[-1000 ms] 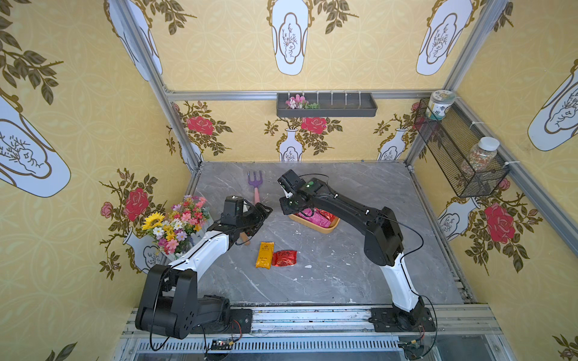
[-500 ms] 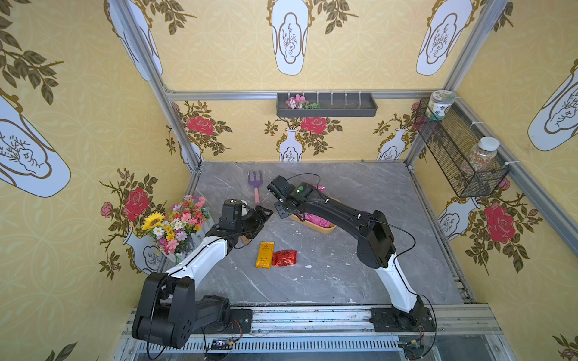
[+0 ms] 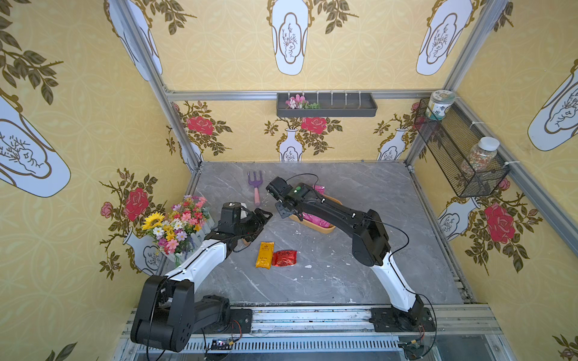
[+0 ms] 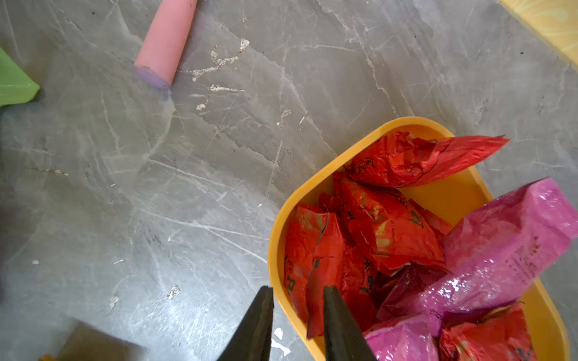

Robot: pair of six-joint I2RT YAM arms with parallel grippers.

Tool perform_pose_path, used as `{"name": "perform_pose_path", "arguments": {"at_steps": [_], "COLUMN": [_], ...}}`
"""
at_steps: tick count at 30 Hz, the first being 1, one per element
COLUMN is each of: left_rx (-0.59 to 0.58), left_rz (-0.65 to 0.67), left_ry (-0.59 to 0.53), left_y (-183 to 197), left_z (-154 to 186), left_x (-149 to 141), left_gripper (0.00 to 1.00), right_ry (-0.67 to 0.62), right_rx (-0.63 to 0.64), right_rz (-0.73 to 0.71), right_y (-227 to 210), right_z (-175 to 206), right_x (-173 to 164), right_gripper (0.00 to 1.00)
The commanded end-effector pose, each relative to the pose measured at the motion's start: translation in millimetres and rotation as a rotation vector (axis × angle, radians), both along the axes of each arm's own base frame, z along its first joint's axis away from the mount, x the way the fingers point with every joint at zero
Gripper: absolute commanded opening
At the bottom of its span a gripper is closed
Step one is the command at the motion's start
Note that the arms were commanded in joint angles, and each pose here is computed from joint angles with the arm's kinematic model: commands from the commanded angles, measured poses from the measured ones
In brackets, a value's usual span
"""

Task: Take the tea bags out of the storage box
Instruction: Pick up the tea bag from the storage box.

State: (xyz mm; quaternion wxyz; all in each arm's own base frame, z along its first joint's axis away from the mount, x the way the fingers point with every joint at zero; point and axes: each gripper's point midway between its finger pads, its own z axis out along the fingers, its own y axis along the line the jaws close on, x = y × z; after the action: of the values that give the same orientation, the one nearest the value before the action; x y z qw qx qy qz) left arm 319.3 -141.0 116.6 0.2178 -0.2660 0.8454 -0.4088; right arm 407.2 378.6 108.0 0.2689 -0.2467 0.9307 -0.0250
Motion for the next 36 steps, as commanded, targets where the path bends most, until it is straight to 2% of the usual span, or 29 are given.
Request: {"name": "perform_pose_path", "arguments": {"at_steps": [1,11,21,36], "left_rx": [-0.016,-0.017,-0.023,-0.057], "left_rz": [-0.017,-0.021,-0.020,-0.027], "left_ry": [-0.019,-0.017,-0.012,-0.045], "left_y": [-2.8,-2.7,-2.3,-7.9], "left_z": [2.2,0.8,-1.1,16.3], "left_x": [1.1,1.6,1.2,-2.8], "left_gripper": [0.83,0.83,0.83,0.81], "right_ry": [-0.019,-0.038,-0.058,-0.147], "right_rx": [-0.019,-0.032,-0.037,0.049], "right_rz": [-0.004,-0.016,-0.026,-0.037], "right_y": [-1.8,-4.5,-6.8,-12.9], "right_z": [0.4,-0.5,5.0,70.8], "right_x": [3.1,7.8,9.6,0.3], "right_gripper": [0.33,0.21,0.00,0.00]}}
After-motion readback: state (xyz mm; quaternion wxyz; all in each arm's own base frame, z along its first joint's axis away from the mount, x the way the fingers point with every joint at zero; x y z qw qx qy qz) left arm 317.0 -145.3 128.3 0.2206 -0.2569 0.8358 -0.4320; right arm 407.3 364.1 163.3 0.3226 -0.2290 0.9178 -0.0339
